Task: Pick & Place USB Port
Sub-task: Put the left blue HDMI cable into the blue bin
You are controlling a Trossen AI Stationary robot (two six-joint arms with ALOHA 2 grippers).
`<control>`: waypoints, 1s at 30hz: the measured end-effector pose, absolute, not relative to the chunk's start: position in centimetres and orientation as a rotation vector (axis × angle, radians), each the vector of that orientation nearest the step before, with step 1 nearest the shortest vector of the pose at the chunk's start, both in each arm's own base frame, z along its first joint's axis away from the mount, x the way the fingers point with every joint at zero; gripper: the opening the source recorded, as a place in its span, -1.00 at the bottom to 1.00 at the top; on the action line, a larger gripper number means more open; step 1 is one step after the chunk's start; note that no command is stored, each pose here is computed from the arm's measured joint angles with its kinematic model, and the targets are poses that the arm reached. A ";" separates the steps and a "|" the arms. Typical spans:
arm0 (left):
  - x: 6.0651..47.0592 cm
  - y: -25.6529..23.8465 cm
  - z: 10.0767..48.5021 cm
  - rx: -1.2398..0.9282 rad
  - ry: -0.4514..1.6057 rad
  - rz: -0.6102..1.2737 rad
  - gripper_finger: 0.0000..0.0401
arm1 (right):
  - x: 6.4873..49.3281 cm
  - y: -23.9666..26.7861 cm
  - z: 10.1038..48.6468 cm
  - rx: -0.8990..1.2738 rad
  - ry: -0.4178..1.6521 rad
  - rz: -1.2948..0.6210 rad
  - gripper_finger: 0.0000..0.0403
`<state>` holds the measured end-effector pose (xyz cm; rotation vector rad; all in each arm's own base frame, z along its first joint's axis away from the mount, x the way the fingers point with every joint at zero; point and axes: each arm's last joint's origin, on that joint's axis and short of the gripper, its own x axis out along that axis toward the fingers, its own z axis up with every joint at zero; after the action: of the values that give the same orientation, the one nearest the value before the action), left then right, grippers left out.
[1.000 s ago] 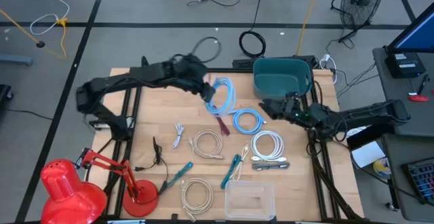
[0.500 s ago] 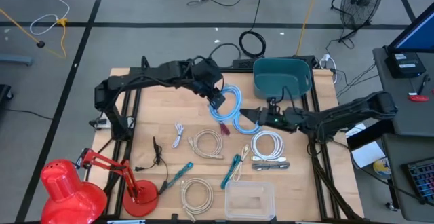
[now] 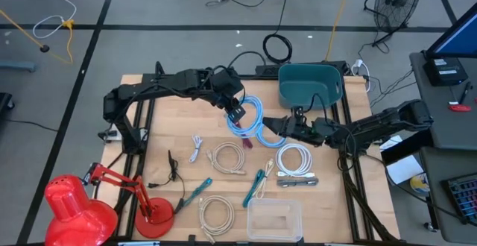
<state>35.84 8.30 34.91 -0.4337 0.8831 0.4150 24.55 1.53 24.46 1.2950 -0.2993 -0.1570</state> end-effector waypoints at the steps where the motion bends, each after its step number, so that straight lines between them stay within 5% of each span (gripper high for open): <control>1: 35.9 8.3 34.9 -0.434 0.878 0.413 -0.79 | 24.6 1.5 24.4 1.294 -0.296 -0.160 0.76; 30: 38.2 7.9 33.0 -0.471 0.876 0.365 -0.79 | 24.6 1.0 23.9 1.285 -0.293 -0.259 0.75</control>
<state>38.17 7.91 32.96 -0.4705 0.8761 0.3654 24.57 1.03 23.85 1.2846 -0.2925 -0.2588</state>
